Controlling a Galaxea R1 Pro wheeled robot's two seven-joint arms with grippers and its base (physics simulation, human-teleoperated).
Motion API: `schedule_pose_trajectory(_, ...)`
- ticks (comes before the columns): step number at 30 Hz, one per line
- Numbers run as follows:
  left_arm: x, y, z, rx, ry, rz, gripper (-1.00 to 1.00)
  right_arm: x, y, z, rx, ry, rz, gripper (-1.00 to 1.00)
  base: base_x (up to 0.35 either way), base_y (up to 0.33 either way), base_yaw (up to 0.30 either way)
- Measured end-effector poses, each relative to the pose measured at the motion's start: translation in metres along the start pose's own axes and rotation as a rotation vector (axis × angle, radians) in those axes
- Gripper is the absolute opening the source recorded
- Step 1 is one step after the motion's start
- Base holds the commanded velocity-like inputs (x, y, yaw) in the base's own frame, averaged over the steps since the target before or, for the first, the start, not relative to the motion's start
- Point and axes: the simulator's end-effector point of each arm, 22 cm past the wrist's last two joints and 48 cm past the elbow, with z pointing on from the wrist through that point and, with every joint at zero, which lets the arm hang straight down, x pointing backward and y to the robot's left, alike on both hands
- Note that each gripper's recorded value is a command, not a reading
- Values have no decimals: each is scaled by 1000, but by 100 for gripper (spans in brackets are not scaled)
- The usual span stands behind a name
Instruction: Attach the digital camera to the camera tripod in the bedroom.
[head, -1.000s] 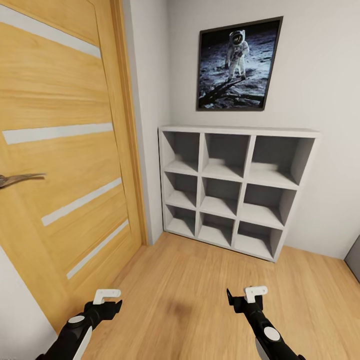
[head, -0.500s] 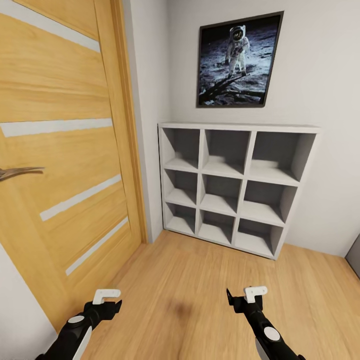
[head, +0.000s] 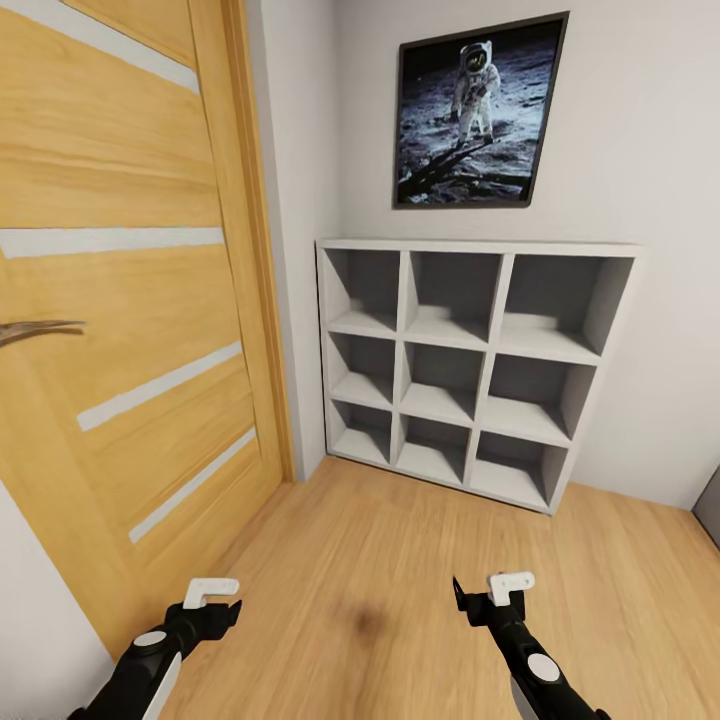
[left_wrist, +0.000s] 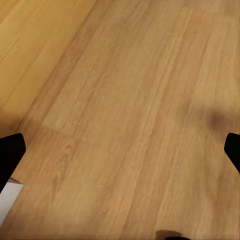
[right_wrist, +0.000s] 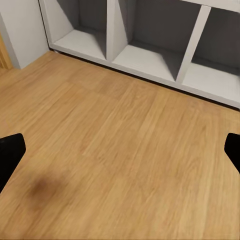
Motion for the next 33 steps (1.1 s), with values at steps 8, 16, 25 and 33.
schedule_pose_trajectory(8,13,0,9,0,-1,0,100,16,1,4,0,-1,0,100,0,0,0)
schedule_pose_trajectory(16,27,-1,18,0,-2,0,100,32,1,8,5,0,3,100,0,0,0)
schedule_pose_trajectory(25,45,-2,29,2,1,1,100,52,2,12,5,4,1,100,0,0,62)
schedule_pose_trajectory(33,55,8,37,-7,-11,12,100,67,6,16,-3,-4,-7,100,0,0,175)
